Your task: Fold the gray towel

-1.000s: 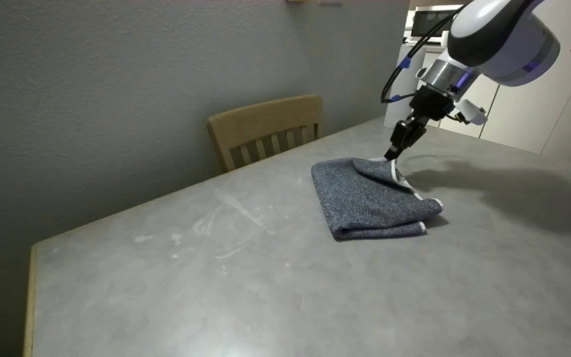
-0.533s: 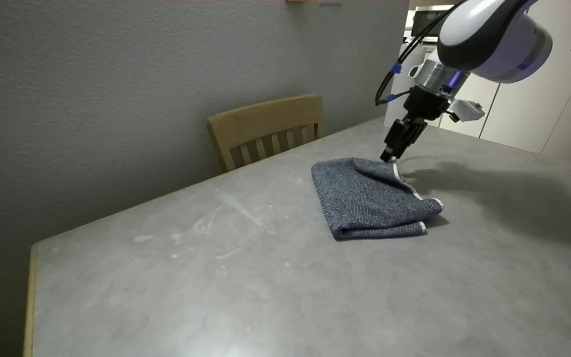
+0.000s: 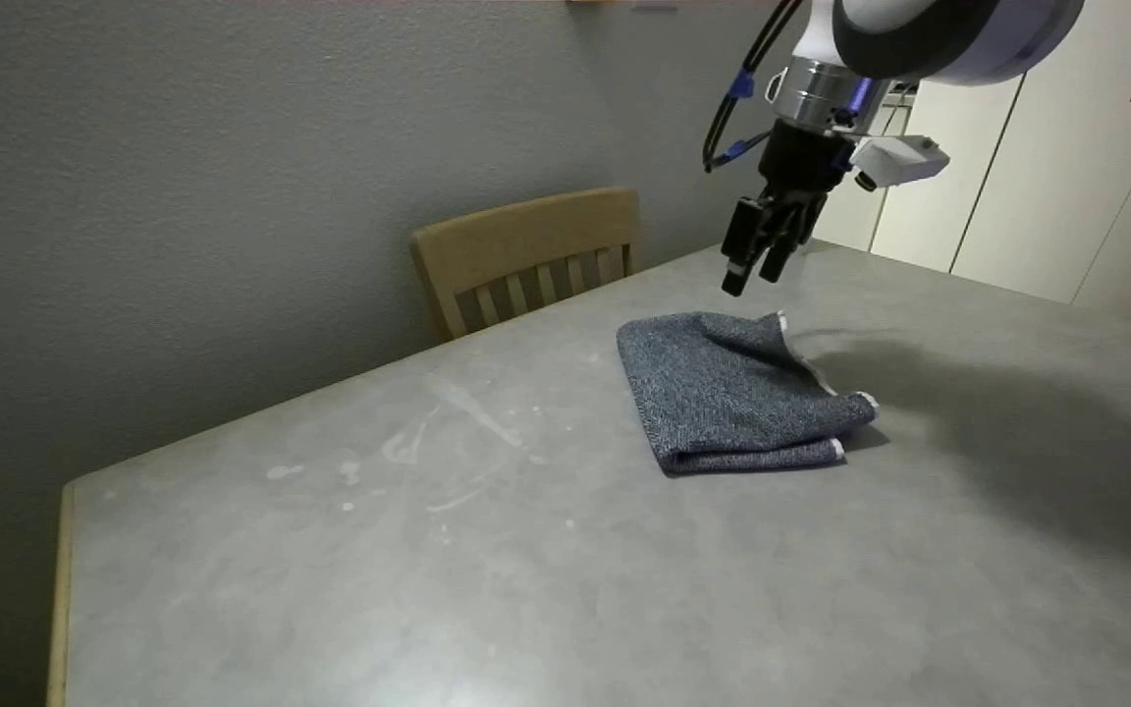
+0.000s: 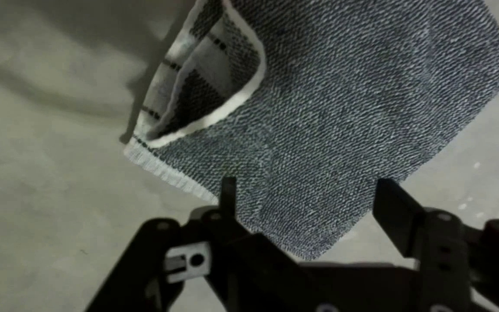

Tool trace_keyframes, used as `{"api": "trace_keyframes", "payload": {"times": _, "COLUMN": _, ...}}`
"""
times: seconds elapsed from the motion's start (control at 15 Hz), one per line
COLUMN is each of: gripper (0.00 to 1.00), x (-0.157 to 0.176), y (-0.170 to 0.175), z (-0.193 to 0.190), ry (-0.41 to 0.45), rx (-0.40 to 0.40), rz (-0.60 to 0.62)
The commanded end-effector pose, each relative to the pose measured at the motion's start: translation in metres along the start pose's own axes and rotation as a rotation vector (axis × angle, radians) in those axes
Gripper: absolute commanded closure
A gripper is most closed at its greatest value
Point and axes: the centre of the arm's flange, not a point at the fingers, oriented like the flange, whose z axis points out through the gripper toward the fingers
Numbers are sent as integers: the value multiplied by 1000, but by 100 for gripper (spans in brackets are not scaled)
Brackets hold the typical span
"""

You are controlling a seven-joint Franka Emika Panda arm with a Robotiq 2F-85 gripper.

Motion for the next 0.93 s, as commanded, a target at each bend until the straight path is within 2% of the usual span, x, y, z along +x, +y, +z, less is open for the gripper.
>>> {"api": "trace_keyframes", "payload": {"times": 0.0, "gripper": 50, "x": -6, "y": -11, "z": 2, "ry": -115, "rx": -21, "rz": 150}}
{"api": "trace_keyframes", "payload": {"times": 0.2, "gripper": 72, "x": -18, "y": -10, "z": 11, "ry": -200, "rx": 4, "rz": 302}}
{"api": "trace_keyframes", "payload": {"times": 0.33, "gripper": 86, "x": -24, "y": -10, "z": 15, "ry": -203, "rx": -4, "rz": 344}}
{"api": "trace_keyframes", "payload": {"times": 0.47, "gripper": 98, "x": -24, "y": -11, "z": 20, "ry": -195, "rx": -44, "rz": 356}}
{"api": "trace_keyframes", "payload": {"times": 0.87, "gripper": 100, "x": -27, "y": -5, "z": 39, "ry": -207, "rx": -67, "rz": 367}}
